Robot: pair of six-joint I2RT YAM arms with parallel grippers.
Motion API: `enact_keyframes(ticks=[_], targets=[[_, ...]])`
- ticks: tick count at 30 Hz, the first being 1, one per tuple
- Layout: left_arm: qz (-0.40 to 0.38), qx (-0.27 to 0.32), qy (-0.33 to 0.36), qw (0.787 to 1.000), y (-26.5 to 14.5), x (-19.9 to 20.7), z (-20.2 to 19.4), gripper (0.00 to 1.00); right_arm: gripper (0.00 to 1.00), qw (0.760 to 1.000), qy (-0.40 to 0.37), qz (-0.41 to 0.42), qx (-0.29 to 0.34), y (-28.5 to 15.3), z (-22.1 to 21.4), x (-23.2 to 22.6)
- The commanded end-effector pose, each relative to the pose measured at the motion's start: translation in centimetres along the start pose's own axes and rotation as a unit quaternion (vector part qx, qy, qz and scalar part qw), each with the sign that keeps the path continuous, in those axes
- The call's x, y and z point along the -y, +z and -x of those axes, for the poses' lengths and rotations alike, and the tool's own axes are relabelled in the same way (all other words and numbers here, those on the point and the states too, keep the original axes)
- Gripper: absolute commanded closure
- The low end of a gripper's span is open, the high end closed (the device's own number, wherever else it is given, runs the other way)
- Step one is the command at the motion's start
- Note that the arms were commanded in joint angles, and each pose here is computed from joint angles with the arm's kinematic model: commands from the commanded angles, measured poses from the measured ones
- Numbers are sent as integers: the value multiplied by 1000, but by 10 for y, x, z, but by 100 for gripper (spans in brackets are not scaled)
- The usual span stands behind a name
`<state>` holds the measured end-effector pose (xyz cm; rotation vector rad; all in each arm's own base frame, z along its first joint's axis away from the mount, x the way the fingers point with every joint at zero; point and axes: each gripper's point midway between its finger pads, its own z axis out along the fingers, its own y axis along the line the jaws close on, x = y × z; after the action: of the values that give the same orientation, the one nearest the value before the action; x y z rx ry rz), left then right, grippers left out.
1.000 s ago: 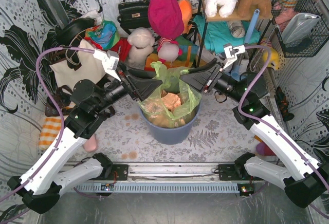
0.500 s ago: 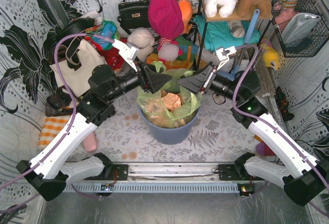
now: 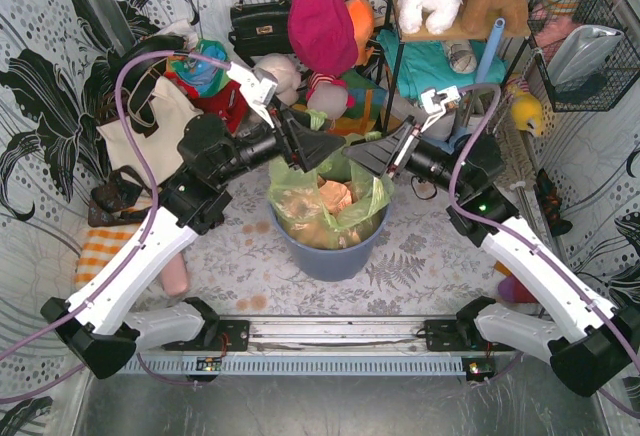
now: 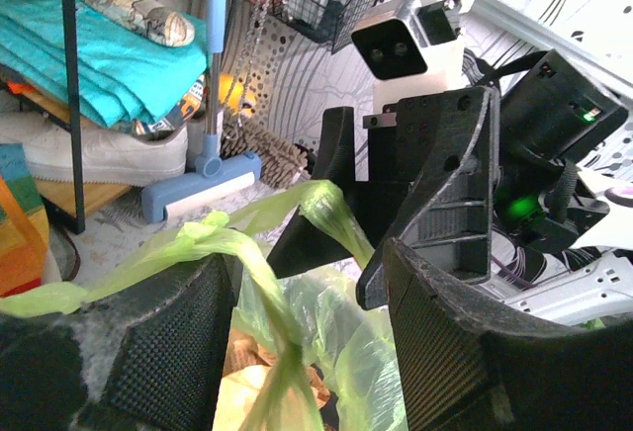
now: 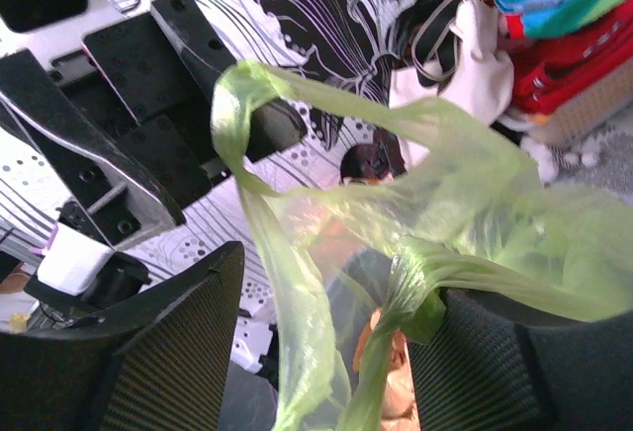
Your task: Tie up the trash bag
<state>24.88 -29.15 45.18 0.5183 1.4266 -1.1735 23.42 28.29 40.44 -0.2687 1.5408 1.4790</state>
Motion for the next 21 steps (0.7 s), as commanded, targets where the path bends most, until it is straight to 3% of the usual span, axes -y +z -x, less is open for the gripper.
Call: enact_keyframes(ticks=[1, 14, 17, 21], targets=[[-55, 74, 32, 995, -10, 38, 54, 33, 39, 993, -52, 74, 80, 3, 56, -55], [-5, 195, 86, 977, -57, 69, 150, 34, 46, 954, -164, 193, 162, 11, 150, -162], [22, 215, 87, 972, -65, 66, 165, 34, 46, 951, -175, 191, 167, 11, 156, -167], [60, 201, 73, 975, -64, 49, 154, 35, 47, 960, -165, 157, 160, 11, 145, -145]])
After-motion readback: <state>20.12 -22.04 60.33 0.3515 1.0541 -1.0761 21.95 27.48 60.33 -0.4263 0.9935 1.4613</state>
